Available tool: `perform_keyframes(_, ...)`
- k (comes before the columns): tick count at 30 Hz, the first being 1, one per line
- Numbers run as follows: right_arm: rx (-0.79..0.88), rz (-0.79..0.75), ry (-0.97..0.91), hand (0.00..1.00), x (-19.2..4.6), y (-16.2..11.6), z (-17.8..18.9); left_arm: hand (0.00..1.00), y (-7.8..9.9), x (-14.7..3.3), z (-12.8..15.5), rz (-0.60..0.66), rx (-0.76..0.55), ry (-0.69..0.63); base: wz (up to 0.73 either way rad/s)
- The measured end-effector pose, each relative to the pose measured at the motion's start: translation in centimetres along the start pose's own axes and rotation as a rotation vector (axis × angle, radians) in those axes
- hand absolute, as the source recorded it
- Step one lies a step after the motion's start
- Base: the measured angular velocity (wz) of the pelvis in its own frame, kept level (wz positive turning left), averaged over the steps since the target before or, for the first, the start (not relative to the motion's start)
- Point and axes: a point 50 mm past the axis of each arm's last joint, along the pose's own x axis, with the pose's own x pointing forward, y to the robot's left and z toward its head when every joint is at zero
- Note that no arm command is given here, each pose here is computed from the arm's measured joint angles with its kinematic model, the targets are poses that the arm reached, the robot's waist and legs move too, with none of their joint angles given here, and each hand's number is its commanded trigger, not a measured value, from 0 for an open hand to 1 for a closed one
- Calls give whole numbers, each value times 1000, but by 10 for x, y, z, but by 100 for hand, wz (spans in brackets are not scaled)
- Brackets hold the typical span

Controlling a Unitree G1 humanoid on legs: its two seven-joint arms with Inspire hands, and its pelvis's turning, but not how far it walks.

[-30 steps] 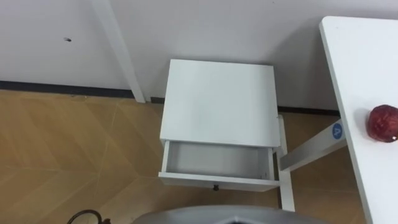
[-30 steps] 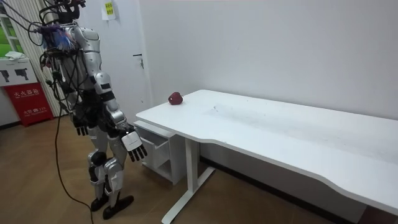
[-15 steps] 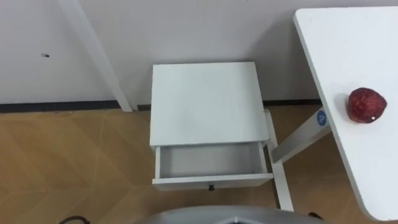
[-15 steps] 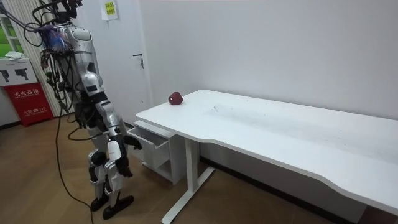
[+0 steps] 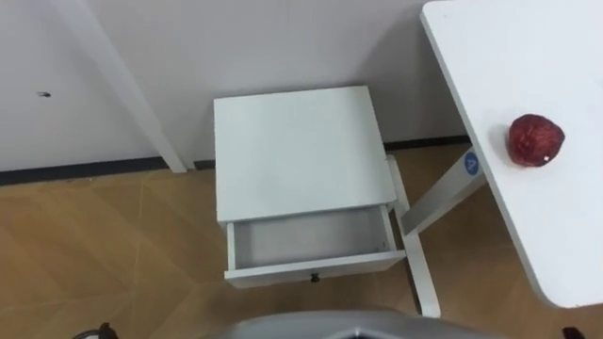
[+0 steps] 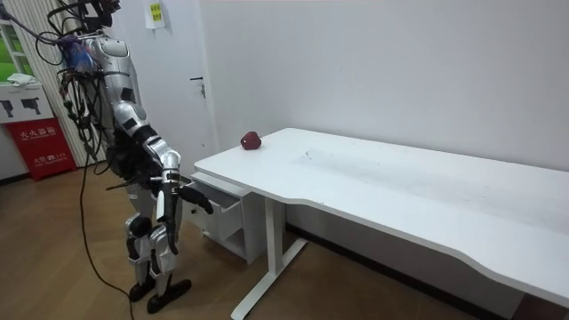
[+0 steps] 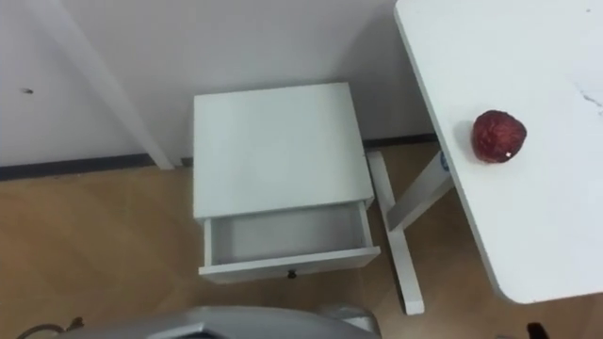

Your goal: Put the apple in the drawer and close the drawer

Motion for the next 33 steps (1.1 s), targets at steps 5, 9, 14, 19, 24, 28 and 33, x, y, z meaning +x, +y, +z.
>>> perform_keyframes(5,82,-9,-91,0,-10,15,26,0,2,0,5,5,-1,-24,0)
perform_keyframes(9,123,7,-178,0,-22,29,48,0,0,1,12,-9,24,-55,-4)
perform_keyframes(14,137,65,-420,0,-53,51,81,0,3,3,19,-10,24,-77,-4)
perform_keyframes(19,169,161,-633,0,-87,64,103,0,5,3,22,-17,39,-92,0)
perform_keyframes(24,95,321,-951,0,-134,78,109,0,1,2,21,-36,71,-106,-7)
perform_keyframes(28,27,484,-1066,0,-161,88,99,0,-5,0,19,-62,91,-107,-2)
perform_keyframes(33,-72,725,-1178,0,-194,99,83,0,-11,-2,16,-85,127,-114,3)
